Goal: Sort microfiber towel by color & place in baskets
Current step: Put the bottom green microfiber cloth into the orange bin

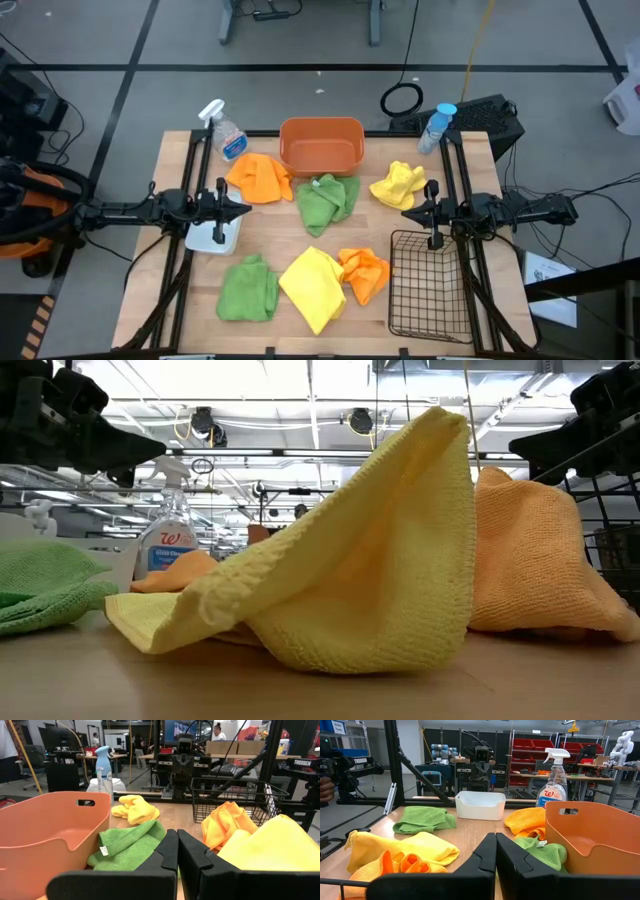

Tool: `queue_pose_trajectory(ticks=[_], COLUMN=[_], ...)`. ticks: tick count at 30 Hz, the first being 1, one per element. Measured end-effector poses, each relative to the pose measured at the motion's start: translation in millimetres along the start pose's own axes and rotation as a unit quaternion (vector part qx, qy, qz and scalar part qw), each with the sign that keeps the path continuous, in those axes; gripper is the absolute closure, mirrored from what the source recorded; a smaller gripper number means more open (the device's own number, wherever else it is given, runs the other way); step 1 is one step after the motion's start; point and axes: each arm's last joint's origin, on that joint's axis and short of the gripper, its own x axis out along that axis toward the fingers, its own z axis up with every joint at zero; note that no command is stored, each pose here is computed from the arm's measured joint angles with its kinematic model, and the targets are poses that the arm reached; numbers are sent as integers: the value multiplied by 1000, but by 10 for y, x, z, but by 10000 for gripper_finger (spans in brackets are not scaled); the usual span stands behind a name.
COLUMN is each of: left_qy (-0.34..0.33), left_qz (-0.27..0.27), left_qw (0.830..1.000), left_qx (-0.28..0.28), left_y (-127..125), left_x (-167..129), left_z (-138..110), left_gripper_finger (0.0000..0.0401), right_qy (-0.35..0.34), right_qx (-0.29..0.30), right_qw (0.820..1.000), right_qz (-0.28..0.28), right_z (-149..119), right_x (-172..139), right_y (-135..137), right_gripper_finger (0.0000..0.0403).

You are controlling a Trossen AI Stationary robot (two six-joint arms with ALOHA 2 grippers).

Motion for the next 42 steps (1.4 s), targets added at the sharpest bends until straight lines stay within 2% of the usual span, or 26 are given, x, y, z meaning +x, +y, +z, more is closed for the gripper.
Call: queue_pose_trajectory(ticks=[17, 24, 32, 35, 42], left_qy=[-4, -7, -33, -20, 14], left_qz=[5, 6, 20, 24, 27], left_qw=[1000, 1000, 999, 1000, 1000], left_qx=[-3, -3, -2, -1, 3], left_y=[3, 4, 12, 13, 9], left_x=[-11, -71, -152, -166, -148], left_z=[57, 275, 641, 780, 1157], left_gripper_finger=[397, 397, 397, 397, 397], right_qy=[0, -2, -3, -3, -3], right_qx=[-8, -9, -9, -9, 33], right_qw=[1000, 1000, 1000, 1000, 999], right_qz=[-1, -5, -3, -3, -2], right_z=[1, 4, 5, 5, 6], right_x=[0, 0, 0, 0, 0], right_y=[-1, -3, -2, -2, -2], right_gripper_finger=[403, 403, 403, 403, 403])
